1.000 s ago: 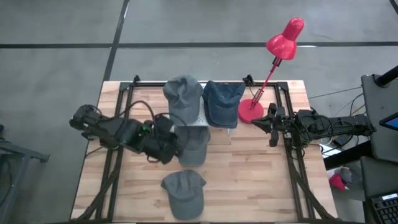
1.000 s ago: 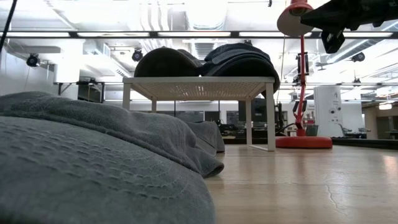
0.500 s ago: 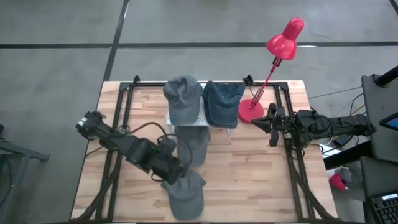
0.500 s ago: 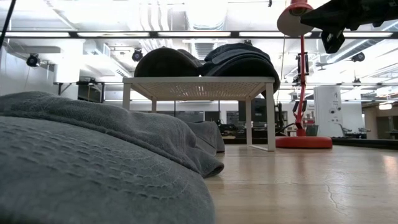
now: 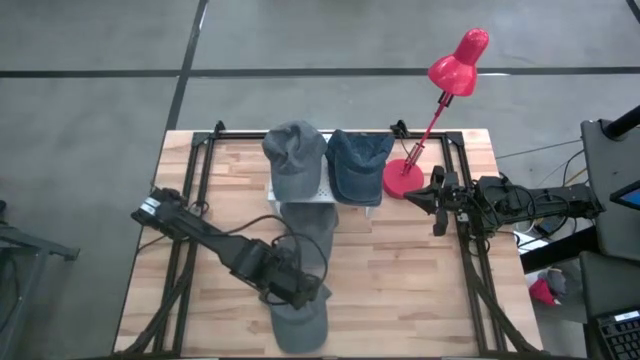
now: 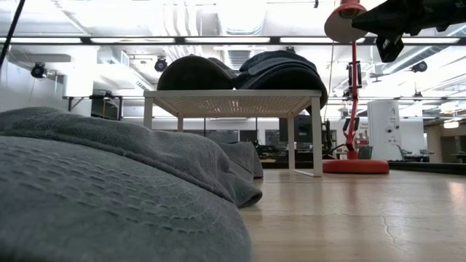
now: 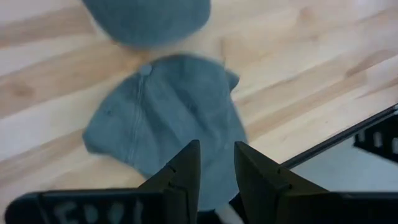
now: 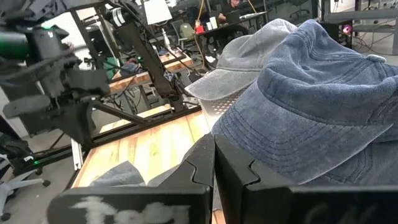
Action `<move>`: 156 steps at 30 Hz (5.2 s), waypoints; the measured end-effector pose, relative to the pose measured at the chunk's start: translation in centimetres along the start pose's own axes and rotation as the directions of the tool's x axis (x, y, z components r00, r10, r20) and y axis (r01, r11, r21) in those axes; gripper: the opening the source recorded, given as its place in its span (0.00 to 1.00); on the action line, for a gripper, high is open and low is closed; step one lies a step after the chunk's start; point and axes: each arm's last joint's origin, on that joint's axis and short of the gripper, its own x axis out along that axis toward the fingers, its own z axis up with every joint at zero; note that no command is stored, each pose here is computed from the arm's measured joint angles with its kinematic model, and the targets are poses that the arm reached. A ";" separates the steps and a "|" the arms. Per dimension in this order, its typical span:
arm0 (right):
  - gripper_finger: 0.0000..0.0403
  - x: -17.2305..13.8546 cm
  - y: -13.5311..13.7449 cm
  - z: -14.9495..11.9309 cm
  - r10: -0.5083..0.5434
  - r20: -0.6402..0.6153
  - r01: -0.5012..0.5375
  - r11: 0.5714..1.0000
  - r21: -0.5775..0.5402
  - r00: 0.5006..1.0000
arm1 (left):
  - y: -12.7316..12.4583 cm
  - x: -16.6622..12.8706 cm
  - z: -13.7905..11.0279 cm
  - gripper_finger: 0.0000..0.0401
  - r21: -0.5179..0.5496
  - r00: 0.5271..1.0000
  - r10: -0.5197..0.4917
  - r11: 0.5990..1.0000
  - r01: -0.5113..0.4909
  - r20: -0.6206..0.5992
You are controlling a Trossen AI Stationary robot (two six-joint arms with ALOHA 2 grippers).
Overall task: Pick & Place hat
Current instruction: Stack the bottom gray cap on top of the gray cap on the shelf
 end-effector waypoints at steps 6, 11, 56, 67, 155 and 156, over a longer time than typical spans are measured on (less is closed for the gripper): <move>0.02 0.0 0.0 0.0 -0.001 0.000 0.001 1.000 0.000 1.000 | -0.4 2.4 -0.8 0.23 -0.032 0.990 0.078 0.996 -0.082 -0.121; 0.02 0.0 0.0 0.0 0.000 0.000 0.000 1.000 0.000 1.000 | -0.6 4.3 -1.4 0.24 -0.021 0.971 0.136 0.990 -0.143 -0.199; 0.02 0.0 0.0 -0.1 -0.004 -0.006 0.004 0.994 -0.109 1.000 | -0.7 8.0 -4.2 0.31 -0.367 0.982 0.164 0.911 -0.187 -0.093; 0.02 0.0 0.0 -0.1 -0.004 -0.006 0.004 0.994 -0.108 1.000 | -0.7 9.0 -3.9 0.56 -0.387 0.989 0.133 0.910 -0.149 -0.069; 0.02 0.0 0.0 -0.1 -0.004 -0.007 0.003 0.994 -0.109 1.000 | -1.2 8.7 -3.4 0.01 -0.326 0.991 0.012 0.944 -0.056 -0.136; 0.02 0.0 0.0 -0.1 -0.004 -0.007 0.003 0.994 -0.109 1.000 | -1.3 8.4 -3.5 0.01 -0.324 0.991 0.012 0.944 -0.056 -0.136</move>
